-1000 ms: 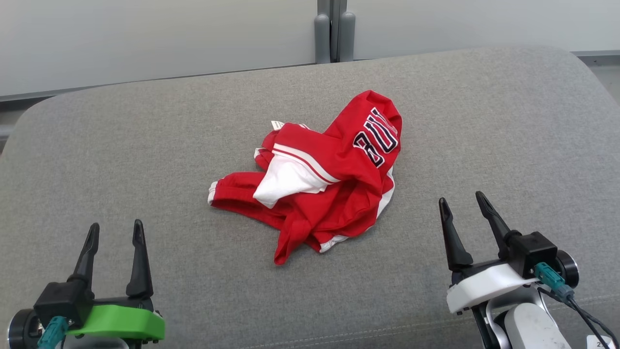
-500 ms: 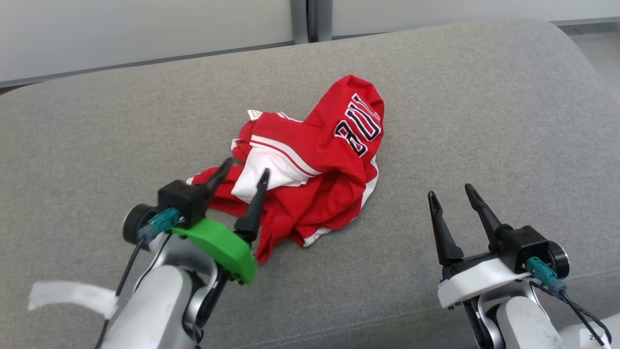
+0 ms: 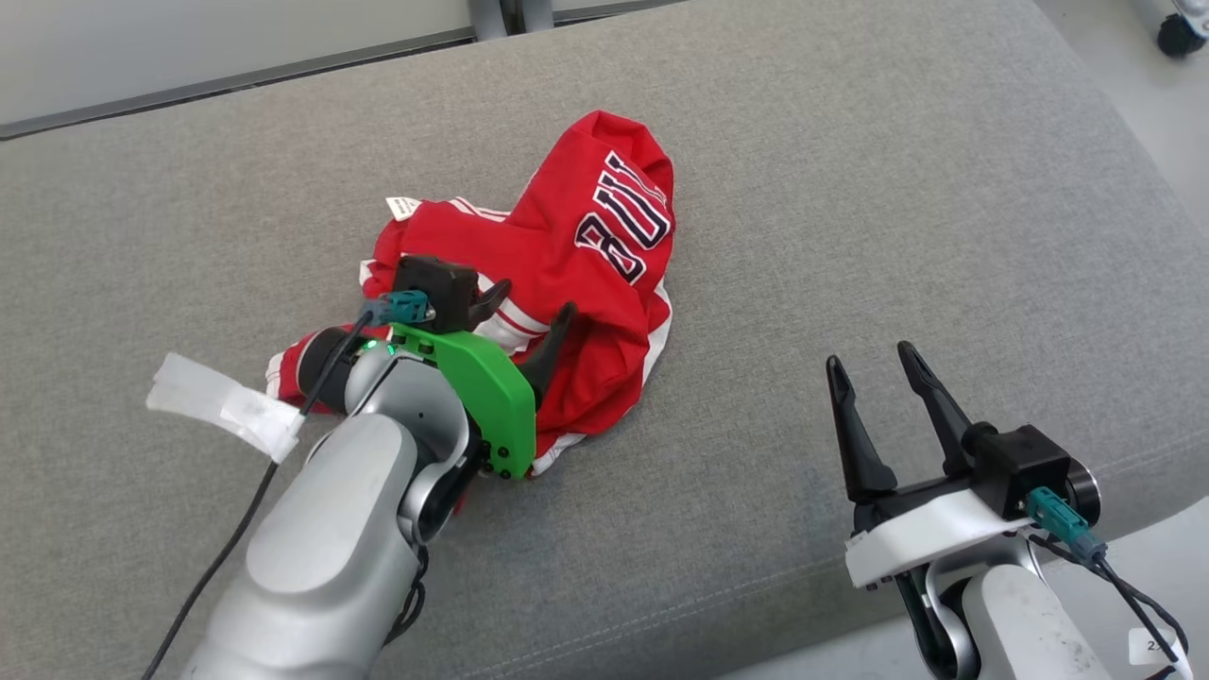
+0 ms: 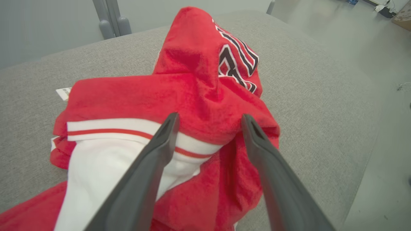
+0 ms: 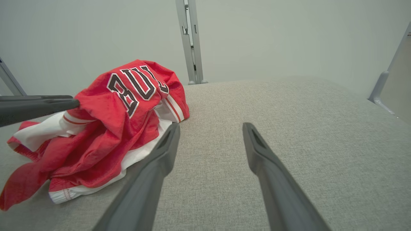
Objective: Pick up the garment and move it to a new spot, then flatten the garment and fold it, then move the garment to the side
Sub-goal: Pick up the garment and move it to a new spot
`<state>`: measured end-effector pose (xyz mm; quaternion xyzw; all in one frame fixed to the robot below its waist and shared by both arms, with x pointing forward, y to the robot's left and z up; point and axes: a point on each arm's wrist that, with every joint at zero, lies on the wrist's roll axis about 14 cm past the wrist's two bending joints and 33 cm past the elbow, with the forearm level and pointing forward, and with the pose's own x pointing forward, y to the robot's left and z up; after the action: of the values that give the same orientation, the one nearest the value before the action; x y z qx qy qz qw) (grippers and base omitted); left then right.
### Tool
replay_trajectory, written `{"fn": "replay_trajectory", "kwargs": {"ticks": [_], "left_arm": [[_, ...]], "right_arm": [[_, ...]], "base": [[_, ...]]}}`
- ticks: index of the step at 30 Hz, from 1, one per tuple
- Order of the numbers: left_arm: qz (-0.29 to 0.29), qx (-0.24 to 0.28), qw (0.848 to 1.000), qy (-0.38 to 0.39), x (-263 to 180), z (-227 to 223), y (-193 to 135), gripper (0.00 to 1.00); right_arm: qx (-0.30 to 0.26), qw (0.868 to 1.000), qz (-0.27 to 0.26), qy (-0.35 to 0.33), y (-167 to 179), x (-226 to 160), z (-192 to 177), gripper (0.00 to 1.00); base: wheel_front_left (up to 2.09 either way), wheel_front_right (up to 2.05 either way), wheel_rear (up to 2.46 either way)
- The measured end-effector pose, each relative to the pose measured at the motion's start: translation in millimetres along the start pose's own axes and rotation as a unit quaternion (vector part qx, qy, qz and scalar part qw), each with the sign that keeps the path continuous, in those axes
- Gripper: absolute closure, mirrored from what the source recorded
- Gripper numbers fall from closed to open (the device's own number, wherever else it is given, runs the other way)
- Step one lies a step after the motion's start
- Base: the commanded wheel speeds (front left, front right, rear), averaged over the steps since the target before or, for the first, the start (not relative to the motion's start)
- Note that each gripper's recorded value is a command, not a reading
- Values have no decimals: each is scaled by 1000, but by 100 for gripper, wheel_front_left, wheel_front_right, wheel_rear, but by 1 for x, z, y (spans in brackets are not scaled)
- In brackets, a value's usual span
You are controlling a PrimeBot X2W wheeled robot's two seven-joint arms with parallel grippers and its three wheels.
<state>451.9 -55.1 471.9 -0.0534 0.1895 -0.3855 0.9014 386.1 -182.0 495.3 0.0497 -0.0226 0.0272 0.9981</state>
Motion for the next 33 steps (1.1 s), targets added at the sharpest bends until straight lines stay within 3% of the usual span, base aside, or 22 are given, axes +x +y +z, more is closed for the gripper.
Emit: {"fn": "replay_trajectory", "kwargs": {"ticks": [3, 4, 6, 12, 19, 26, 33], "left_arm": [[1, -1, 1000, 24, 10, -8, 5, 0], [2, -2, 1000, 28, 13, -9, 6, 23], [2, -2, 1000, 28, 18, -8, 7, 100], [4, 11, 1000, 2, 27, 10, 10, 100], [0, 68, 991, -111, 17, 92, 11, 100], [37, 143, 965, -216, -24, 187, 28, 100], [136, 184, 931, -284, -91, 263, 74, 100]], "right_arm": [[1, 1000, -7, 3, -5, -1, -2, 0], [1, 1000, -9, 4, -6, -1, -2, 0], [2, 1000, -13, 4, -9, -1, -2, 0], [3, 1000, -18, 3, -12, 1, -2, 0], [5, 1000, -19, -2, -13, 6, 0, 0], [10, 1000, -10, -10, -7, 10, 4, 0], [13, 1000, -5, -13, -3, 9, 6, 0]], "base": [[0, 0, 0], [0, 0, 0], [0, 0, 0], [0, 0, 0], [0, 0, 0], [0, 0, 0], [0, 0, 0]]}}
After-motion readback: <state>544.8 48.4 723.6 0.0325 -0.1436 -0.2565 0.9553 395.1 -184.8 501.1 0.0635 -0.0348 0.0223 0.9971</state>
